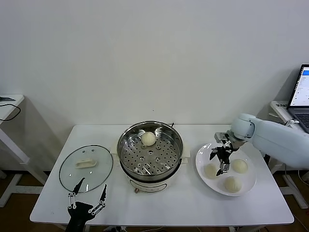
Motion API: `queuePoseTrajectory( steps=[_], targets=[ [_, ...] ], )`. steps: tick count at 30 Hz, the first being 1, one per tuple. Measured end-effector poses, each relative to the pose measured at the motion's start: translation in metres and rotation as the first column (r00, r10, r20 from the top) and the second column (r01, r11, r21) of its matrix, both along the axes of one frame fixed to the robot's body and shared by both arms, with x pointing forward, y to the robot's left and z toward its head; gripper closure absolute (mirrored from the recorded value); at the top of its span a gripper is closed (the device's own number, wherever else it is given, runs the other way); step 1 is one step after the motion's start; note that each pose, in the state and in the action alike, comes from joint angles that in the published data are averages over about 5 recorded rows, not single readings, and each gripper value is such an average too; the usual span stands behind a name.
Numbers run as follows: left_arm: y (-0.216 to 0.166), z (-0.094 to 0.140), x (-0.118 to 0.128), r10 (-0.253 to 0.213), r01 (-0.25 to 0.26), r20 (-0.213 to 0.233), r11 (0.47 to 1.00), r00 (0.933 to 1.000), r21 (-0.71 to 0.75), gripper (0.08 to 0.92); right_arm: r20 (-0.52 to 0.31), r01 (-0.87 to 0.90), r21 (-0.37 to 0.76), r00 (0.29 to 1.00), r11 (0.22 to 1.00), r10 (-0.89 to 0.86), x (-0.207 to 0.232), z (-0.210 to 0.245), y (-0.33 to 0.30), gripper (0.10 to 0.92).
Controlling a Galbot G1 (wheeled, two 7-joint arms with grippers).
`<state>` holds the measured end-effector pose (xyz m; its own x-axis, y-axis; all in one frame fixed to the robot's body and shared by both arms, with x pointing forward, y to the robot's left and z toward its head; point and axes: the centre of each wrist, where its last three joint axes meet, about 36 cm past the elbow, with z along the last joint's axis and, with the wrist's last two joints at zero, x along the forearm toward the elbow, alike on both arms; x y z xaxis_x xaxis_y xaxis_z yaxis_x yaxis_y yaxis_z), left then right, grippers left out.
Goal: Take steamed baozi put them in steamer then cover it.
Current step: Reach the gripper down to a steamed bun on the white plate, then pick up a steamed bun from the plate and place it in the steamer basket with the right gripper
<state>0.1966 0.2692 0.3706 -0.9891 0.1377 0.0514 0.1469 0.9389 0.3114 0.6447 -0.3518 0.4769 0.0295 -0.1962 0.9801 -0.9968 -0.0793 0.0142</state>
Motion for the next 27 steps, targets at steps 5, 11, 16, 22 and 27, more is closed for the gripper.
queuePoseTrajectory(
  steps=[5, 11, 16, 22, 27],
  targets=[
    [0.0, -0.001, 0.0, 0.001, -0.001, 0.002, 1.0, 1.0, 0.003, 0.177, 0.012, -0.001, 0.001, 1.0, 1.0, 0.001, -0.001, -0.012, 0.004, 0.2],
    [0.0, -0.001, -0.001, 0.0, 0.0, 0.005, 1.0, 1.0, 0.008, 0.177, 0.026, -0.01, 0.0, 1.0, 1.0, 0.01, -0.003, -0.017, 0.009, 0.235],
    [-0.001, -0.002, -0.001, -0.002, 0.002, 0.004, 1.0, 1.0, 0.008, 0.177, 0.035, -0.015, -0.005, 0.999, 1.0, 0.015, -0.005, -0.018, 0.008, 0.322],
    [-0.001, -0.002, -0.001, -0.003, 0.003, 0.004, 1.0, 1.0, 0.011, 0.177, 0.047, -0.021, -0.008, 0.999, 1.0, 0.021, -0.005, -0.011, 0.007, 0.38],
    [-0.001, 0.0, 0.0, -0.002, 0.002, 0.008, 1.0, 1.0, 0.013, 0.177, 0.063, -0.045, -0.006, 0.997, 0.999, 0.045, 0.0, 0.01, 0.012, 0.408]
  ],
)
